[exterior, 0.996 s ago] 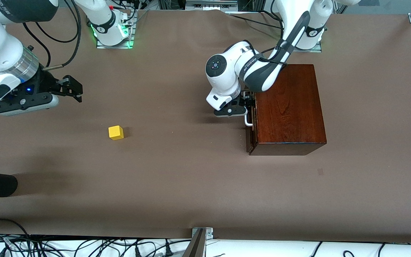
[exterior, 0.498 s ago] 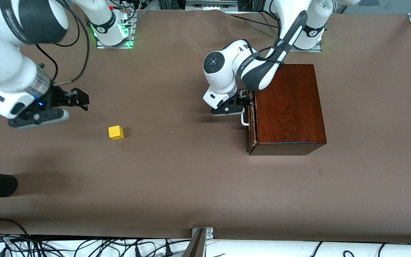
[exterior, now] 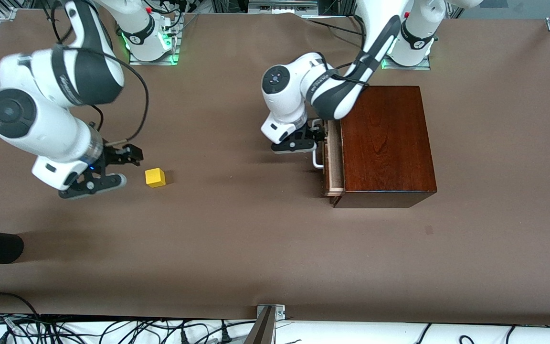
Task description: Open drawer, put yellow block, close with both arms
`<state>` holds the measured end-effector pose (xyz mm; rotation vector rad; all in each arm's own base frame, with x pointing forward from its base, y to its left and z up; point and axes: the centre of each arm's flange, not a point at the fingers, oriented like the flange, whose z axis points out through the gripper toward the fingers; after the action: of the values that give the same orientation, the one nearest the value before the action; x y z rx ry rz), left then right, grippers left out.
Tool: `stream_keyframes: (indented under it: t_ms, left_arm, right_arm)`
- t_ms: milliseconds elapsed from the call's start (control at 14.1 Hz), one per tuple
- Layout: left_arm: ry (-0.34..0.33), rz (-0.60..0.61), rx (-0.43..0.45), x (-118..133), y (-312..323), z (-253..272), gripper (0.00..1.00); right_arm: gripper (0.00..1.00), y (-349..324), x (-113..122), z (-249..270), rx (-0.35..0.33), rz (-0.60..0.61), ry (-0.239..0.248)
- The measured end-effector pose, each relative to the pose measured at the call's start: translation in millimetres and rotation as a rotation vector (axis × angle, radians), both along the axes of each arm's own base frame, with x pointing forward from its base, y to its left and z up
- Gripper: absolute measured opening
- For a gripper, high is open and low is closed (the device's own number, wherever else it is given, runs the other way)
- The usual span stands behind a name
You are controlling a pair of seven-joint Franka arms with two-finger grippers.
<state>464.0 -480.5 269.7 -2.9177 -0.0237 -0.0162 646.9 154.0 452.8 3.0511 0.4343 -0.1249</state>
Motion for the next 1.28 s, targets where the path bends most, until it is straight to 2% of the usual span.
stream_keyframes:
  t_ms: [285, 498, 925, 1281]
  left_arm:
    - [-0.010, -0.006, -0.011, -1.8, -17.6, 2.0, 1.00]
    - [-0.016, -0.007, -0.023, -2.3, -27.7, 4.1, 1.00]
    - [-0.020, -0.012, -0.035, -3.6, -36.7, 6.3, 1.00]
    - [-0.033, -0.026, -0.048, -4.9, -47.8, 12.7, 1.00]
  right_arm:
    - [1.00, 9.8, 21.7, -71.7, 0.000, 0.012, -0.011]
    - [1.00, 9.9, 25.6, -130.4, 0.006, 0.016, -0.036]
    - [1.00, -4.5, -4.5, -199.3, 0.002, 0.009, -0.010]
    - [1.00, -39.5, -32.4, -219.8, 0.009, -0.030, 0.004]
